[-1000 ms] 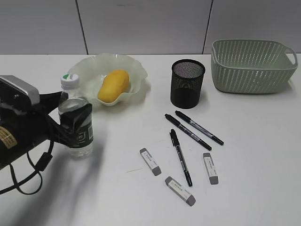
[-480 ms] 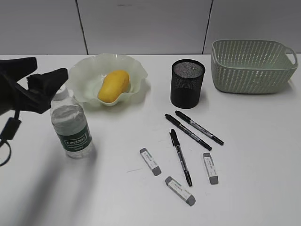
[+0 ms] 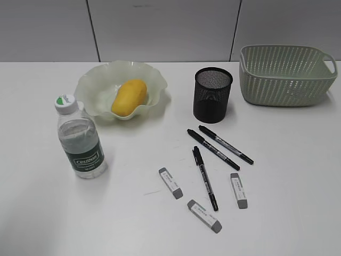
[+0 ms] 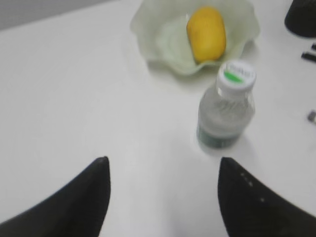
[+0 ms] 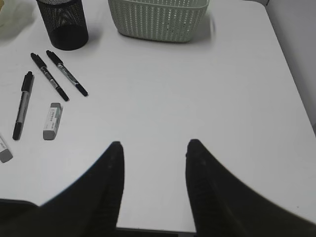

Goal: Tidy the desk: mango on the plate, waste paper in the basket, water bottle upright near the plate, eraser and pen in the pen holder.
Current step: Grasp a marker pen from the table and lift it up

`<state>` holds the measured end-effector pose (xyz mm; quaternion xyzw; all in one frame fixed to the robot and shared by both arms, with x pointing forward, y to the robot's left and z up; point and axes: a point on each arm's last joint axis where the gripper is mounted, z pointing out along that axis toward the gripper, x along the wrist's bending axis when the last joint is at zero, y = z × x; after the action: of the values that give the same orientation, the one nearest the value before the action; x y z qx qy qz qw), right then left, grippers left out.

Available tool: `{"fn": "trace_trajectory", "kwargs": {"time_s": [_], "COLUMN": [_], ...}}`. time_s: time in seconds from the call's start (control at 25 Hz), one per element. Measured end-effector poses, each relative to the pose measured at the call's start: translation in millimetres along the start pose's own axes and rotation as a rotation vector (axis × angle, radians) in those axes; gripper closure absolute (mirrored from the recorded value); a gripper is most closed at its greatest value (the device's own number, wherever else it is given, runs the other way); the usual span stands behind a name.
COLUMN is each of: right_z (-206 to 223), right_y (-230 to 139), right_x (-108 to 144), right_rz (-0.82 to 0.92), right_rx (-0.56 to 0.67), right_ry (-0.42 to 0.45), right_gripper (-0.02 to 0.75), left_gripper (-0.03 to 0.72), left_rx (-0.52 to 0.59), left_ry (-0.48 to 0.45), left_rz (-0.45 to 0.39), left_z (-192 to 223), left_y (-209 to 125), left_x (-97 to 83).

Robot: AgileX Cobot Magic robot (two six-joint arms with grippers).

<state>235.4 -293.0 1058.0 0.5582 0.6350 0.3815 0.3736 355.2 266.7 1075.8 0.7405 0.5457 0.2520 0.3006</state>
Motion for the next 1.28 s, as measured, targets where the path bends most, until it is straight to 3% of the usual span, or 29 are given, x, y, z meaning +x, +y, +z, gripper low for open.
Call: {"fn": "trace_trajectory", "kwargs": {"time_s": [0.16,0.28,0.44,0.64,0.84,1.0,1.12,1.28], "right_z": [0.0,0.0,4.5,33.4,104.5,183.8,239.9,309.5], "right_y": [0.0,0.0,4.8,33.5,58.5,64.5,65.0,52.5], "right_x": [0.0,0.0,-0.1,7.5,11.3,20.2,54.7,106.9], "right_rz": [0.0,0.0,0.006,-0.019,0.005,0.002,-0.101,-0.228], "right_rx": [0.0,0.0,0.023,0.081,0.205,0.386,0.49,0.626], "right_ry": [0.0,0.0,0.009,0.145,0.276,0.384,0.473,0.474], "right_gripper": [0.399,0.399,0.399,0.399,0.399,0.399,0.399,0.399], "left_gripper": [0.188,0.189,0.19,0.197,0.202,0.202,0.202,0.202], "left_rx": [-0.021,-0.158,-0.262,-0.33,-0.337,-0.337,-0.337,-0.338], "left_ry": [-0.009,-0.012,-0.015,-0.016,-0.016,-0.016,-0.016,-0.016], "left_rz": [-0.035,-0.05,-0.059,-0.067,-0.067,-0.067,-0.067,-0.067], "left_z": [-45.8,-74.3,-85.7,-85.1,-85.4,-85.4,-85.4,-85.4], "left_y": [-34.1,-56.9,-83.2,-100.6,-100.3,-100.3,-100.3,-100.2], "left_x": [3.6,6.5,7.9,8.1,8.1,8.1,8.1,8.1]}}
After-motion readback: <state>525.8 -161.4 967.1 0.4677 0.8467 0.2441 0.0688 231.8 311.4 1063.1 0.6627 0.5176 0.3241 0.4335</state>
